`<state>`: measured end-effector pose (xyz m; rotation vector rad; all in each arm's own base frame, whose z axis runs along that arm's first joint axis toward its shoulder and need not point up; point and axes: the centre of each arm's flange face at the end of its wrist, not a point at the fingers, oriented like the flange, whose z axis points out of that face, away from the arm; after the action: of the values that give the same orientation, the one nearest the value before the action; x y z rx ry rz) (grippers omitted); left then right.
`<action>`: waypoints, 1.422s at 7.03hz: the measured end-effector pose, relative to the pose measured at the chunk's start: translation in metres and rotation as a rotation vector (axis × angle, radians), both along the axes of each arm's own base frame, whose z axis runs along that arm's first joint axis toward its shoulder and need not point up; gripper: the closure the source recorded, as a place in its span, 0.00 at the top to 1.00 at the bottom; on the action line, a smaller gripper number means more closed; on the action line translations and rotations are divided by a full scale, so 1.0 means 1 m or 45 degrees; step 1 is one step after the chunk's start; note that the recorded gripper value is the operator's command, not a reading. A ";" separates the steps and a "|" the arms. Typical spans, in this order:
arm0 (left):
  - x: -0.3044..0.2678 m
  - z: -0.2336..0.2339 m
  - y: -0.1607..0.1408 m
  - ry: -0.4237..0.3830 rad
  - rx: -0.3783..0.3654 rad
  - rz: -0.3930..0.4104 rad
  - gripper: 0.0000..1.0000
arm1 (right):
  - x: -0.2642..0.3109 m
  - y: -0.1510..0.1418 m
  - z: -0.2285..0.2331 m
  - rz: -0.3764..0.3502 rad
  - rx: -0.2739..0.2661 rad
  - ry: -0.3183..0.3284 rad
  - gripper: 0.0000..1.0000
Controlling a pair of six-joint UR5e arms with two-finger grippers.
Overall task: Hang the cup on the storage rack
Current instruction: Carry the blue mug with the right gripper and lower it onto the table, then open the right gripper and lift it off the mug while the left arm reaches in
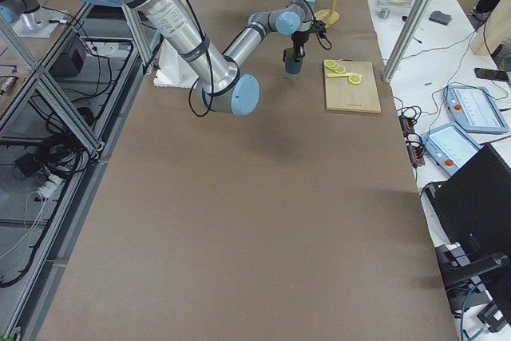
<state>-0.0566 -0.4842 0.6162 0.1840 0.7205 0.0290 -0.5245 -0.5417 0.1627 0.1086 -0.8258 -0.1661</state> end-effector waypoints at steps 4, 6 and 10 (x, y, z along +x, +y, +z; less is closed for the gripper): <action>0.000 0.004 0.000 -0.001 -0.007 0.002 0.98 | -0.014 -0.004 0.014 -0.029 -0.070 -0.016 0.00; 0.000 0.006 0.000 -0.001 -0.011 0.003 0.98 | -0.022 -0.008 0.022 -0.036 -0.079 -0.046 0.00; 0.000 0.006 0.000 -0.001 -0.011 0.002 0.99 | -0.024 -0.007 0.009 0.009 -0.143 -0.086 1.00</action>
<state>-0.0566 -0.4845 0.6218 0.1750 0.7198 0.0274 -0.5487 -0.5488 0.1722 0.0112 -0.9003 -0.1098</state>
